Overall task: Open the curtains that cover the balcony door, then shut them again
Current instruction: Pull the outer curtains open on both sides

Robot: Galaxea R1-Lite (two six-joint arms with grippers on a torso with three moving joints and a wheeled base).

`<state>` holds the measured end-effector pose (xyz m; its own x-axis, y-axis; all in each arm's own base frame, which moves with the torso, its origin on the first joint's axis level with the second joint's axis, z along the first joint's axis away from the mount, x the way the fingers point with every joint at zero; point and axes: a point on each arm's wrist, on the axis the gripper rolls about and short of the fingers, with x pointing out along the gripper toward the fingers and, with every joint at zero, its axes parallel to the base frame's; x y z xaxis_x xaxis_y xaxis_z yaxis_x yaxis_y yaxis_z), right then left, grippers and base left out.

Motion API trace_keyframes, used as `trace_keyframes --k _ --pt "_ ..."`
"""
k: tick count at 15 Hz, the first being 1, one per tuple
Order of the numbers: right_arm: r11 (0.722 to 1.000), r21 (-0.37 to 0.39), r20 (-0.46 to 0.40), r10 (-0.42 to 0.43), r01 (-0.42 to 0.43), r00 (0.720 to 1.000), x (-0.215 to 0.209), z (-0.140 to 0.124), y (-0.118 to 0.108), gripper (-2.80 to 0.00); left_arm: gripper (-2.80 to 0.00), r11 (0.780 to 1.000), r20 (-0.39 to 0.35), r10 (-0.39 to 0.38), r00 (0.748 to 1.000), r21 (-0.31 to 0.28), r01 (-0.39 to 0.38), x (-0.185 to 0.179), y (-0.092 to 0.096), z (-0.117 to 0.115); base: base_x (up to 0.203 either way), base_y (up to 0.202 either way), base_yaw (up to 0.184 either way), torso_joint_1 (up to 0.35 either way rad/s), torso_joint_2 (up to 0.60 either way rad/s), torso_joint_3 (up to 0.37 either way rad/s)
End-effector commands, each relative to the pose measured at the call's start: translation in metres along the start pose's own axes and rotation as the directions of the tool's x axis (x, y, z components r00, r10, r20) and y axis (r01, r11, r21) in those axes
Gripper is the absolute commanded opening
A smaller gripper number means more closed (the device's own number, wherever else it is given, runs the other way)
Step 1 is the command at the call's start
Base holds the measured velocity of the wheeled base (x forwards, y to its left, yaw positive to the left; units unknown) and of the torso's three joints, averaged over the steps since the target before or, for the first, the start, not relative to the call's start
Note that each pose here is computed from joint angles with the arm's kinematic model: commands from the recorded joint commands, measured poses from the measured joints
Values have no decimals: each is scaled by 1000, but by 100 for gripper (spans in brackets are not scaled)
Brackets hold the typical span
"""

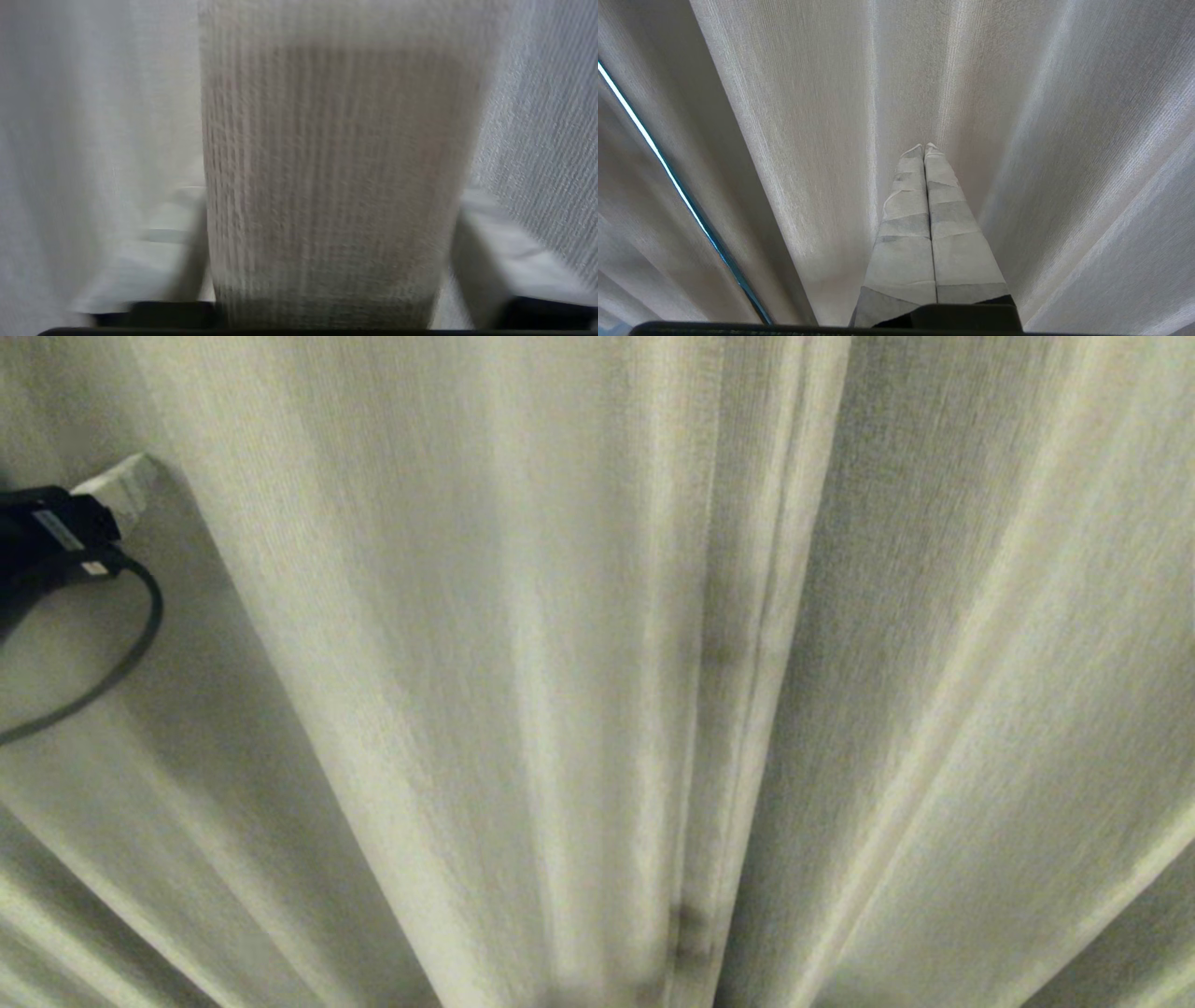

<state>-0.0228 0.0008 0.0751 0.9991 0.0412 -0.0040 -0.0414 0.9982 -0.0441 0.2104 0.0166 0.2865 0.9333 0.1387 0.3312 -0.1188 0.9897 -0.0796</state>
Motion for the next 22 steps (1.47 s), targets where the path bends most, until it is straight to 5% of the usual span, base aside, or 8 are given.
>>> trace_keyframes --k 1,12,18,22 --pt "1000 0 1 2 -2 1000 0 0 0 -280 -280 1000 5 1 1000 -3 -1 2 0 0 0 0 0 0 0 0" --pt "1000 0 0 1 -1 1000 0 0 0 -280 -280 1000 47 3 999 -3 -3 -2 1 12 0 0 0 0 0 0" --pt "1000 0 1 2 -2 1000 0 0 0 -280 -280 992 91 125 988 -16 -125 -5 31 23 0 0 0 0 0 0" --pt "1000 0 1 2 -2 1000 0 0 0 -280 -280 976 107 215 971 -14 -215 -4 71 29 0 0 0 0 0 0"
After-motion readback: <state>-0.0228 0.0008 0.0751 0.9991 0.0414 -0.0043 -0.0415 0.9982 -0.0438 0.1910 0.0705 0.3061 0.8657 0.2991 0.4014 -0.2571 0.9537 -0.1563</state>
